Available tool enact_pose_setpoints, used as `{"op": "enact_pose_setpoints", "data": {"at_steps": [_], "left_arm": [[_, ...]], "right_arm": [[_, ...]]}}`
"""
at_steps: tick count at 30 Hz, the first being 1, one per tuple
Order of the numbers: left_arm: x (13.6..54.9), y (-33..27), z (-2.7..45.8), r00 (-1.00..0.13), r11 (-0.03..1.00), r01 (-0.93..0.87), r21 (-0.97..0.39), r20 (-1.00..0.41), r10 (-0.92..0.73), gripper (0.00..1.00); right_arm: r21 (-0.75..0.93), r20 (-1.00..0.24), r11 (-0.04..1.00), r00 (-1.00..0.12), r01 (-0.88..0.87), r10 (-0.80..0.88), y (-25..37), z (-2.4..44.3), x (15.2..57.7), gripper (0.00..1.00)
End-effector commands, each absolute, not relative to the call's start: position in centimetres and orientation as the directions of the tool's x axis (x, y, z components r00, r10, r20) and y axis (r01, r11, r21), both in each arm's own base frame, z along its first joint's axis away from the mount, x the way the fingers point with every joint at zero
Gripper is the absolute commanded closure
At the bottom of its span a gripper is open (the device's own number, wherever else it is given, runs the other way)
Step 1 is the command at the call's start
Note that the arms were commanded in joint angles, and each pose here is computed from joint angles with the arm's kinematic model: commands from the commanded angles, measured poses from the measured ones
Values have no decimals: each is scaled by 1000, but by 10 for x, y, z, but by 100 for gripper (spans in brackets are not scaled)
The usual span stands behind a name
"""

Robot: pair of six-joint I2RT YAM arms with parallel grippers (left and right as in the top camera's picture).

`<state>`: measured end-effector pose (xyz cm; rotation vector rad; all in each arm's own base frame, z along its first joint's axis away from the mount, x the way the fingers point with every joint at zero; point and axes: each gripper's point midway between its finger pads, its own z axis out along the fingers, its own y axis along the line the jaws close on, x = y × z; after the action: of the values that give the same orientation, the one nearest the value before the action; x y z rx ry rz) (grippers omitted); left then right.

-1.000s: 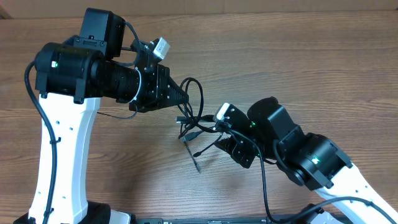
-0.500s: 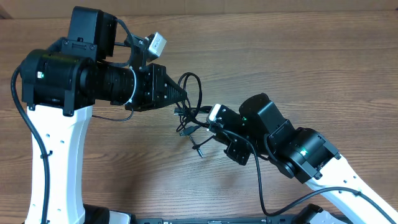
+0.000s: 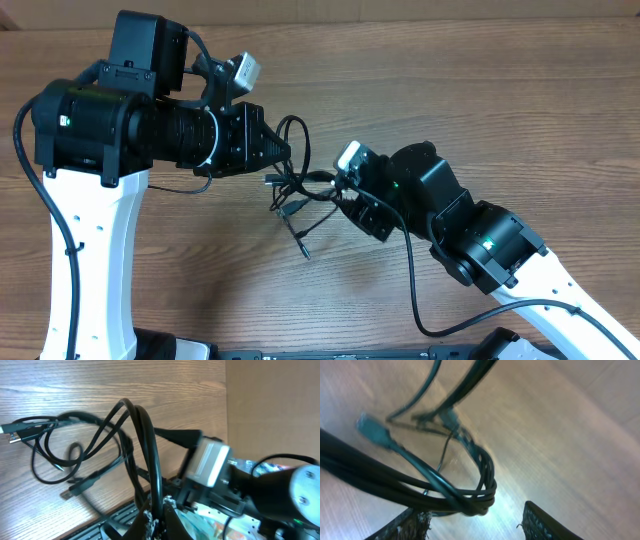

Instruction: Untangle cables

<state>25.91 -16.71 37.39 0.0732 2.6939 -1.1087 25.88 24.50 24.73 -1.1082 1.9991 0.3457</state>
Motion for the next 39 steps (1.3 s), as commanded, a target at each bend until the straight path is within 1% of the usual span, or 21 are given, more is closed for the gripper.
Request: {"op": "enact_pose_setpoints", "data": {"at_steps": [1,3,4,6,11,17,20,24,28,32,34,36,38,39], "left_arm": [[253,-165,386,-963,714,144,-685,-262,-57,96],[250,-167,388,-965,704,133,-698,-252,-67,96],[247,-167,392,-964,698,134,-704,-255,-72,96],[243,-166,396,-962,695,136,-706,-263,-79,96],[230,-162,407,-949,690,160,-706,-302,-89,96],[237,-149,400,-938,752,116,-648,-321,-132,96],[235,-152,401,-942,737,117,-666,-309,-130,96],[226,-163,410,-952,678,140,-722,-286,-108,96],[224,-162,412,-950,680,133,-721,-287,-118,96],[225,-159,410,-948,693,127,-709,-293,-127,96],[229,-153,407,-940,724,115,-680,-310,-142,96],[231,-148,404,-935,744,99,-661,-317,-157,96],[232,-146,403,-933,752,95,-652,-321,-161,96],[234,-143,402,-930,765,86,-638,-327,-168,96]], "right_arm": [[-167,-801,608,-253,-776,-543,248,266,271,43],[-177,-820,610,-227,-773,-526,251,273,275,43],[-200,-829,601,-193,-774,-525,254,278,279,43],[-230,-829,588,-161,-776,-536,256,280,282,43],[-240,-836,615,-162,-751,-525,254,284,288,45],[-206,-844,633,-192,-746,-501,254,284,287,44],[-205,-846,640,-194,-741,-496,253,285,288,44],[-228,-854,667,-184,-709,-487,250,291,295,43],[-220,-866,656,-164,-722,-472,255,296,294,36],[-269,-844,597,-115,-755,-525,257,291,289,36],[-292,-825,540,-77,-789,-560,261,287,282,36],[-294,-805,446,-32,-845,-593,267,279,268,35],[-271,-783,315,18,-910,-622,273,266,246,35],[-243,-765,256,23,-936,-644,272,257,233,35]]}}
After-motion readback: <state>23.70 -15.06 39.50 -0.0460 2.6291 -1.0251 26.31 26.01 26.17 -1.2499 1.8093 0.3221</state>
